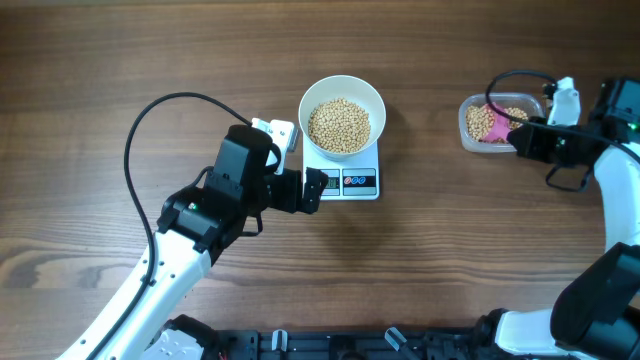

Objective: Scoop item into bowl and weigh 150g on scale
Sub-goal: 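Dip the pink scoop into the soybeans with the right gripper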

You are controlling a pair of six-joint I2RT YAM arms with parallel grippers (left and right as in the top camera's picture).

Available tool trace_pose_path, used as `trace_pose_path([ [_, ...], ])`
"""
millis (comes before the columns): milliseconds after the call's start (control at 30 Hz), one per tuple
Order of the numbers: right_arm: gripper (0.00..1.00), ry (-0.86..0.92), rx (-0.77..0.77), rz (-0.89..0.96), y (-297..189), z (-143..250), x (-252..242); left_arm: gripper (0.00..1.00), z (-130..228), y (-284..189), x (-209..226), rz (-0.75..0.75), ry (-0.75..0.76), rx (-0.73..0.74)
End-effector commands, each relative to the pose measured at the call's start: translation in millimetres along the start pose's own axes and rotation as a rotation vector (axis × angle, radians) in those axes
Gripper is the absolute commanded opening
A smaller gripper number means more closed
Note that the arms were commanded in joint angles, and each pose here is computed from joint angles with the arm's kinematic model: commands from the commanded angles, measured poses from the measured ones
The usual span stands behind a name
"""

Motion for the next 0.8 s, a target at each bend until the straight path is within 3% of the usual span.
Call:
trace_pose_path([
  [0,0.04,0.083,-0.056,-0.093,-6.0,-3.5,-1.8,1.0,-0.9,-1.9,-1.3,-0.001,0.026,-0.012],
  [633,0.04,0.25,-0.187,-0.156,-37.6,-2.3,-33.8,1.0,-0.9,-1.9,-1.4,-0.001,0.026,-0.011],
  [767,0.04,0.263,-0.247,-0.245,-47.0,-7.5,-29.1,1.0,-0.9,-1.9,-1.4,-0.001,0.026,-0.011],
])
Point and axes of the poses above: each gripper's point midway between its finger pads, its own y axis out along the fingers, its own x axis along the line the jaws close on, z = x × y, the point moved 3 cm from there along -y, back along the fingers, and after that the axes turned 12 degrees about -y, right-handed, at the moved point
